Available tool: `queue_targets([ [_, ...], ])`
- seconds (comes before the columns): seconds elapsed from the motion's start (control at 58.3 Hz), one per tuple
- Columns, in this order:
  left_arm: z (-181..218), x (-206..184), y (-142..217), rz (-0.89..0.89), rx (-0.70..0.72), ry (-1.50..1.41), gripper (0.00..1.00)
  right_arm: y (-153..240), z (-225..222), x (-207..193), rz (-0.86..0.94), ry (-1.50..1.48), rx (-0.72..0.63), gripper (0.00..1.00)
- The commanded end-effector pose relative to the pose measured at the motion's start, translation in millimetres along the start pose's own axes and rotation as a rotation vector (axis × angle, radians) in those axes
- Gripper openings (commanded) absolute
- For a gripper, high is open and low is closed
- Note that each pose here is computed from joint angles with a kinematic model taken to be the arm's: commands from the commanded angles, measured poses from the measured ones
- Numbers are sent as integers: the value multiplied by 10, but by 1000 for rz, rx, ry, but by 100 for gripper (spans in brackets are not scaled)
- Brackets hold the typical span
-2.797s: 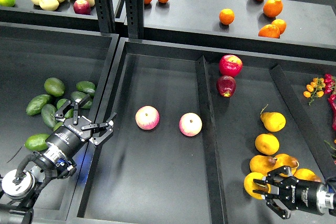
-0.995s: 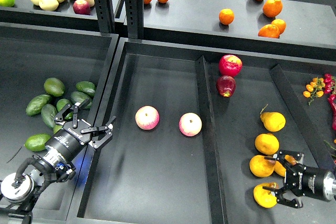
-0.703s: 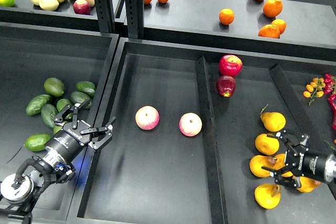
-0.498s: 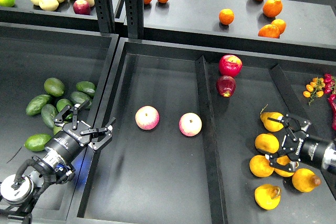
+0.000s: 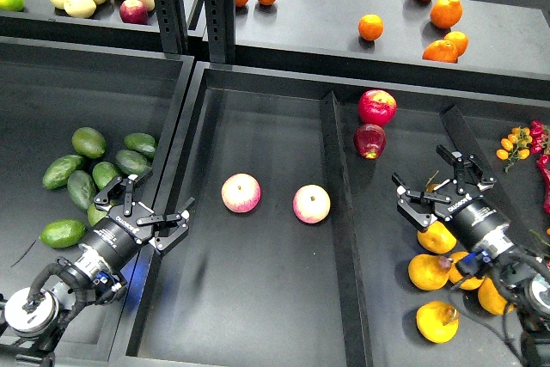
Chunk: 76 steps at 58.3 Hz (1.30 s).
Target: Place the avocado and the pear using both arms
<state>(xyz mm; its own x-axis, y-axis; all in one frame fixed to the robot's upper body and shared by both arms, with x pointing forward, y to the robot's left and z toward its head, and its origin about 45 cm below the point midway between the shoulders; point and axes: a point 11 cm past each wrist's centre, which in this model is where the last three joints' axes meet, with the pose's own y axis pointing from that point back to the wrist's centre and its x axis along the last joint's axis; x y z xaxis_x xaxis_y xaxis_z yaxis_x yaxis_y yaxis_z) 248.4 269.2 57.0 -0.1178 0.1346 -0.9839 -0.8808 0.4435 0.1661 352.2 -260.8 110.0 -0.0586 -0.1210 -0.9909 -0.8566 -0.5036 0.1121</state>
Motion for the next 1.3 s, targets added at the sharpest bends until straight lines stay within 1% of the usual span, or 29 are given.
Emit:
queue_targets([
  [0.0, -50, 38, 2, 11, 14, 5, 99, -18, 263, 64, -31, -116, 28, 99],
  [0.154, -149, 143, 38, 42, 39, 19, 99, 195, 318, 196, -23, -137, 54, 99],
  [0.48, -322, 262, 39, 80, 93, 32, 99, 211, 385, 229, -15, -125, 36, 99],
  [0.703, -381, 285, 34, 83, 105, 51, 99, 335, 450, 318, 3, -139, 40, 99],
  [0.789, -399, 270, 16, 73, 105, 69, 99, 403, 440, 344, -4, -136, 85, 99],
  [0.824, -404, 265, 12, 68, 101, 82, 99, 444, 454, 330, -34, -123, 93, 99],
  [0.892, -404, 249, 1, 56, 91, 109, 99, 499, 591, 305, -114, -78, 66, 99],
  [1.012, -393, 213, -24, 36, 78, 137, 99, 579, 990, 463, -70, -100, -31, 99],
  [1.287, -378, 81, -106, -5, 84, 128, 99, 629, 1106, 389, -83, -60, -61, 99],
])
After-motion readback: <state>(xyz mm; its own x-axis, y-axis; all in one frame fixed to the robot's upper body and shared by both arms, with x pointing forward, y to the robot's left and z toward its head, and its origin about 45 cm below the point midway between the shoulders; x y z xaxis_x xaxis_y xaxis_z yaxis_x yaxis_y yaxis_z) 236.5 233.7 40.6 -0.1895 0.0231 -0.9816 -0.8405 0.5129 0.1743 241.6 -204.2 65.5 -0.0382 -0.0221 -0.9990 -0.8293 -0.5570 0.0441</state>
